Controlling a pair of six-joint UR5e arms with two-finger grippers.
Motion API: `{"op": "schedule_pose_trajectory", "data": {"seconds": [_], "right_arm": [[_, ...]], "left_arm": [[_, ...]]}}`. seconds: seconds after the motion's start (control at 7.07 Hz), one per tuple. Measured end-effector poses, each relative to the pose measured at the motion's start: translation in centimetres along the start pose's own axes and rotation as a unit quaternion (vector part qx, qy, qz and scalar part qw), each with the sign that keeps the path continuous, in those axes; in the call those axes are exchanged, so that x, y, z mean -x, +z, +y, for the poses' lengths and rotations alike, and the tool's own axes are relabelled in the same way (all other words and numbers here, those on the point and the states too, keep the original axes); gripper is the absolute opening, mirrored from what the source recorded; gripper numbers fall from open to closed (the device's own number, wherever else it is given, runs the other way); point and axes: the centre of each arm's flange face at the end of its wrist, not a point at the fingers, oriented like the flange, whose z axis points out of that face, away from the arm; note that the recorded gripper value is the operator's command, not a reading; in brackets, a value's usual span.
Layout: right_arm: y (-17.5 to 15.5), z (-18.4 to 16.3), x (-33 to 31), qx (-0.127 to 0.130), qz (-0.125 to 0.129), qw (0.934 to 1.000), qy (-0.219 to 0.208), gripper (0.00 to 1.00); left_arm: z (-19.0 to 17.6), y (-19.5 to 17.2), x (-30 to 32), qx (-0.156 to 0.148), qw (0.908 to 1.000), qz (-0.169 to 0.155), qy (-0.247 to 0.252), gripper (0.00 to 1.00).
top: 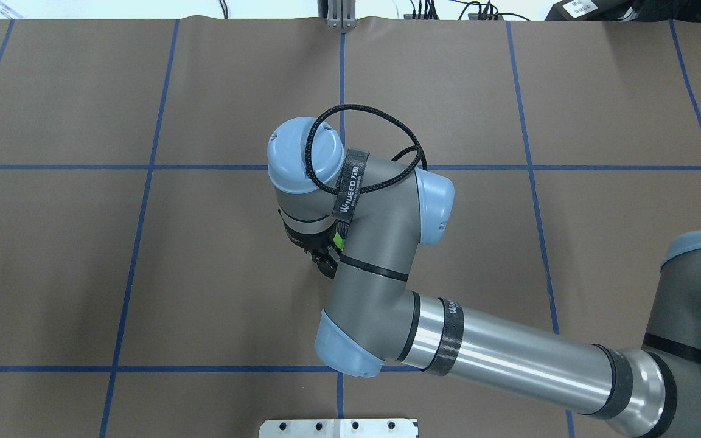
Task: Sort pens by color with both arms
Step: 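Close the right gripper on the blue marker and lift it, then carry the blue marker with the right gripper away from the cup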
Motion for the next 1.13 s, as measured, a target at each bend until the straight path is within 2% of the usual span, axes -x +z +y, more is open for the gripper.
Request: {"op": "schedule_pose_trajectory", "data": {"seconds": [0.57,1.13], "right_arm": [[-4.7,0.1,-1.6,0.017,-0.018,0.9997,-0.004,0.0],[-9.3,0.6,-1.8,0.03,-0.055,0.9979,-0.013,0.0]], "left_arm": [[0.0,0.1,0.0,0.001,1.0,0.0,0.0,0.99],[-0.3,0.4,-0.4,0.002,1.0,0.001,-0.009,0.99]]}}
